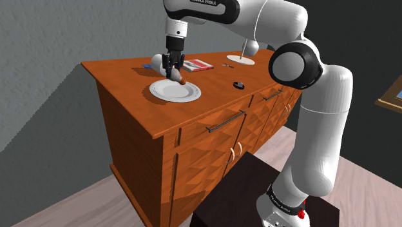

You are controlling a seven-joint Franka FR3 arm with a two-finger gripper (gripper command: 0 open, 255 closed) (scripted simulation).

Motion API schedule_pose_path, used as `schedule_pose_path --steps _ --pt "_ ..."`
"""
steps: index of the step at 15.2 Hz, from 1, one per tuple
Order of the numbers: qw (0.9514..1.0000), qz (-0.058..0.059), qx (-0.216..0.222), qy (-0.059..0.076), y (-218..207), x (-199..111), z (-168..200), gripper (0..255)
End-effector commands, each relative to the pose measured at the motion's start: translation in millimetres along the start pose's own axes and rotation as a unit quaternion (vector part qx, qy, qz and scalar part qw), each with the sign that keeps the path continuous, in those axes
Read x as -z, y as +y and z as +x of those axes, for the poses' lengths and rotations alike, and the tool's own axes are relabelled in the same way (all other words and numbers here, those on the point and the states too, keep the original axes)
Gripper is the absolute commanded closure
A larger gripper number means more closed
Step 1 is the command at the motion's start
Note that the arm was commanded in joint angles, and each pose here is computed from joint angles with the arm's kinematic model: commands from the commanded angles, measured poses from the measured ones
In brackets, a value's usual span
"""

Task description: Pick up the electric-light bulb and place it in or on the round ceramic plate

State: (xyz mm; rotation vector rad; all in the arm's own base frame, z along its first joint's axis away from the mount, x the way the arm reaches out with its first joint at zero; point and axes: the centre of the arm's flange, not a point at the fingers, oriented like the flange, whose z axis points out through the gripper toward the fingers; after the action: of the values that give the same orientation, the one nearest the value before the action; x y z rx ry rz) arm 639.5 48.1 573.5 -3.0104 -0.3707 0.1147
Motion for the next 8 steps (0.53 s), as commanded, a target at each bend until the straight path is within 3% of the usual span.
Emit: schedule_pose_path --steps 1,4,8 --pt "1.0 0.0 0.0 0.0 1 -10 0 255" --pt "1.0 0.0 0.0 0.0 3 -28 1 255" --pt "1.0 0.0 0.0 0.0 3 -28 1 255"
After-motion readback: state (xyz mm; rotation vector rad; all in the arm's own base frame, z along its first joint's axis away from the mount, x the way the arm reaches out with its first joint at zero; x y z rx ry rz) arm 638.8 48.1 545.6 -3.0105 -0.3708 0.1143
